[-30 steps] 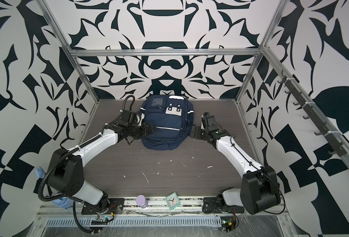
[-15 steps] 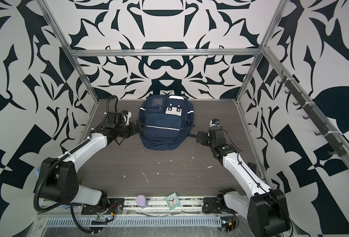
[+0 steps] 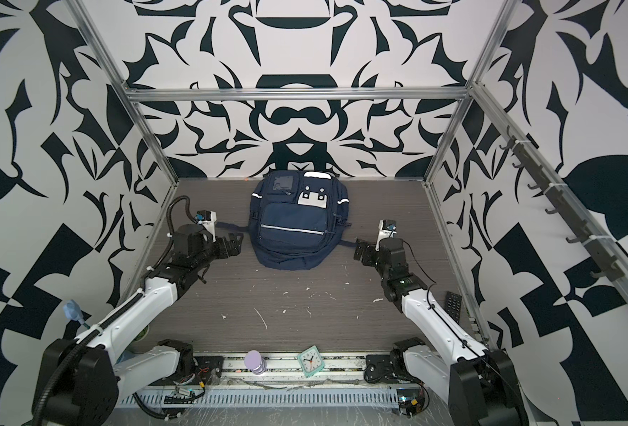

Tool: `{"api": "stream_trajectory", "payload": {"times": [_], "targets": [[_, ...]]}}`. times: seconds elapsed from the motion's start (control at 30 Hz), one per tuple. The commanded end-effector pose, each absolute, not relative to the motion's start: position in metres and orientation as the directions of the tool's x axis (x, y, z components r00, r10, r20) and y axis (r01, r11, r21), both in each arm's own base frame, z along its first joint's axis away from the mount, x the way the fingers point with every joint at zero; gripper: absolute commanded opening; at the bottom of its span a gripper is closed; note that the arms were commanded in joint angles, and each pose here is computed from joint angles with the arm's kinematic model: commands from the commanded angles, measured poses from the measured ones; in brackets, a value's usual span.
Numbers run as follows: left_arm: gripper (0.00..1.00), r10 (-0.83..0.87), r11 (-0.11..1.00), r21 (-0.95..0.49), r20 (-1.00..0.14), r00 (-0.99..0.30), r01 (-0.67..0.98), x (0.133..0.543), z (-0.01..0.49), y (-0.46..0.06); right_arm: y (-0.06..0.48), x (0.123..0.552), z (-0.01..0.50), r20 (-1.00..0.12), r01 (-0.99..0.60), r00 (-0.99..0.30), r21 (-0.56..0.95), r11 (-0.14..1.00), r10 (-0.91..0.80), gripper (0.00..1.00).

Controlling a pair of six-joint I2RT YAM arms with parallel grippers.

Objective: Pack books, pencil case, and school supplies into a backpack
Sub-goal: Reset both arms

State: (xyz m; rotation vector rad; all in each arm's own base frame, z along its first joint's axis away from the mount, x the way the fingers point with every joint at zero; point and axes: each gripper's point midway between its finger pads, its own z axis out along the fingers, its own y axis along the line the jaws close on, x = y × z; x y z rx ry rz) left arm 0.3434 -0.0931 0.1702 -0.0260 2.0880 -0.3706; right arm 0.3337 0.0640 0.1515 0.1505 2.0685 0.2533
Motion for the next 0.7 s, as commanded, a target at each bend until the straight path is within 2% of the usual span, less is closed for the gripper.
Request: {"api": "stream_trajectory", "payload": {"times": [0.0, 0.17, 0.37, 0.67], "targets": [[0.99, -0.113, 0.988, -0.146, -0.911, -0.396, 0.054, 0.347, 0.186, -0.065, 0.068, 0.337, 0.158, -0.869, -0.042, -0.461, 0.224, 0.974, 0.18, 1.0], [0.99, -0.041, 0.999, -0.046, -0.93, -0.364, 0.006, 0.339, 0.173, -0.047, 0.069, 0.336, 0.15, -0.866, -0.056, -0.477, 0.204, 0.977, 0.153, 1.0], [0.99, -0.016, 0.999, -0.002, -0.932, -0.362, -0.038, 0.33, 0.151, -0.035, 0.065, 0.333, 0.137, -0.863, -0.046, -0.488, 0.174, 0.984, 0.13, 1.0], [0.99, 0.011, 0.997, 0.036, -0.933, -0.359, -0.063, 0.339, 0.122, -0.028, 0.036, 0.332, 0.143, -0.898, 0.068, -0.431, 0.06, 0.996, 0.083, 1.0]]}}
